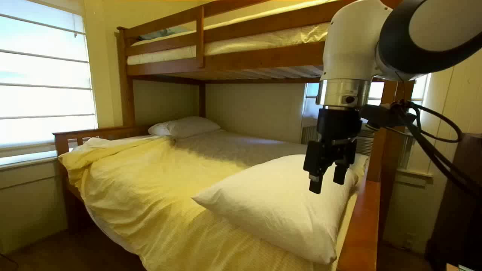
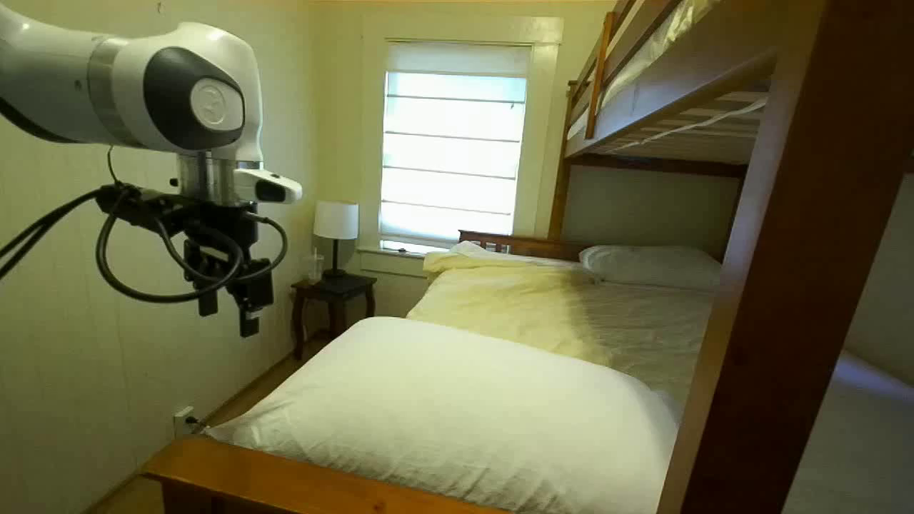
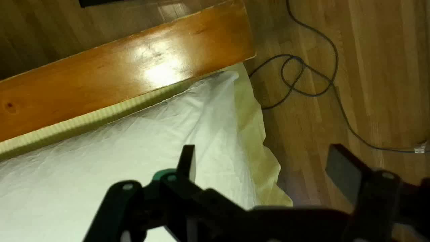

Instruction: Move the pillow to the right

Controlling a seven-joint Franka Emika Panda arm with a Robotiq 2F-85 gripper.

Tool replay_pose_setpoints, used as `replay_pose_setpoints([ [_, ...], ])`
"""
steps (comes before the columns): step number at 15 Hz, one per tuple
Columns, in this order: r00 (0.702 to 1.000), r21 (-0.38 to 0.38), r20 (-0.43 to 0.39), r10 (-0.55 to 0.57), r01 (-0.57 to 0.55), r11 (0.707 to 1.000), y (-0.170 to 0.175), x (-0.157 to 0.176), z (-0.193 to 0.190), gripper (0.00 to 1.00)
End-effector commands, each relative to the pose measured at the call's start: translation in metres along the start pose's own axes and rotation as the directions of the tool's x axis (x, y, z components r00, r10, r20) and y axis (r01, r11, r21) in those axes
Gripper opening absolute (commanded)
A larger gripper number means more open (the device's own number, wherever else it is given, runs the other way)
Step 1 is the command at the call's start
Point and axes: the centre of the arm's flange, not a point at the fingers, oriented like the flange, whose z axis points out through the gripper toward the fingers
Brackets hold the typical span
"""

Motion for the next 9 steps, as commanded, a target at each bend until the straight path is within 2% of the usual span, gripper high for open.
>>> replay_pose_setpoints([
  [1, 1.000, 0.000, 0.000, 0.000, 0.000, 1.000, 0.000, 0.000, 0.000, 1.00],
  [3, 1.000, 0.004, -0.002, 0.000, 0.000, 1.000, 0.003, 0.004, 0.004, 1.00],
  [5, 0.999, 0.008, -0.028, 0.046, -0.045, 0.999, 0.014, 0.024, 0.012, 1.00],
  [7, 0.991, 0.057, -0.059, 0.118, -0.115, 0.992, 0.037, 0.052, 0.016, 1.00],
  [9, 0.967, 0.082, -0.143, 0.211, -0.201, 0.976, 0.068, 0.084, 0.018, 1.00],
])
